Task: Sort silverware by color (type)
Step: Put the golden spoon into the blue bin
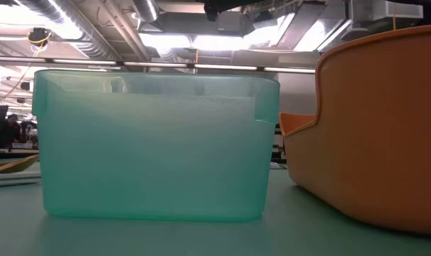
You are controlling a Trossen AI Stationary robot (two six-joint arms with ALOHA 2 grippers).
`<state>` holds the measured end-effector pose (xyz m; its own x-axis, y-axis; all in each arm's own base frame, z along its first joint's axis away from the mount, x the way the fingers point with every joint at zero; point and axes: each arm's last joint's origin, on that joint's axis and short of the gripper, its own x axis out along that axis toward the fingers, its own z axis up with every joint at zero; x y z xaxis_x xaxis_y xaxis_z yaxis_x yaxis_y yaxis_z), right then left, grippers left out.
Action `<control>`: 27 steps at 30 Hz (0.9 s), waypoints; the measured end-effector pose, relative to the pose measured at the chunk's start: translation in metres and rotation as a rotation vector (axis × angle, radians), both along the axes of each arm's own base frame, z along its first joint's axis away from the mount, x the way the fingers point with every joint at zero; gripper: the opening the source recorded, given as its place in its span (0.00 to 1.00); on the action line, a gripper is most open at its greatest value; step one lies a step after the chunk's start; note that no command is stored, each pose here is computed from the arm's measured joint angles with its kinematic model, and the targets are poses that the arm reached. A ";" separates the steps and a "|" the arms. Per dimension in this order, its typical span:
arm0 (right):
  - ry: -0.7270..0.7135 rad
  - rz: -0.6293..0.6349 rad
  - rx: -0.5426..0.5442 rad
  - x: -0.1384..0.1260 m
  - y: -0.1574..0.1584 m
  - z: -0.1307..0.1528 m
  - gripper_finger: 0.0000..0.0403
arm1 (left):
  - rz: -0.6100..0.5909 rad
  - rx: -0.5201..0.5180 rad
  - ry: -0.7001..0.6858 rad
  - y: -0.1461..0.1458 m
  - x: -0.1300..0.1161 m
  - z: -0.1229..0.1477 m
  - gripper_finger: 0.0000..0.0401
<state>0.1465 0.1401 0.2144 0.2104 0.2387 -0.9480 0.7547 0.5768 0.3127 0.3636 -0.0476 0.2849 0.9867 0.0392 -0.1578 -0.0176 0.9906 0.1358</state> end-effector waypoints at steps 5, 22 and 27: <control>0.020 0.001 -0.013 -0.003 -0.002 -0.008 0.00 | 0.000 0.000 -0.001 0.000 0.000 0.000 0.33; 0.015 -0.005 -0.039 -0.004 -0.004 -0.012 0.00 | 0.000 0.000 -0.001 0.000 0.000 0.000 0.33; 0.015 -0.005 -0.039 -0.004 -0.004 -0.012 0.00 | 0.000 0.000 -0.001 0.000 0.000 0.000 0.33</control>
<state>0.1428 0.1358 0.2022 0.1971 0.2008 -0.9596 0.7619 0.5847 0.2788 0.3635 -0.0477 0.2852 0.9869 0.0391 -0.1567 -0.0177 0.9906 0.1356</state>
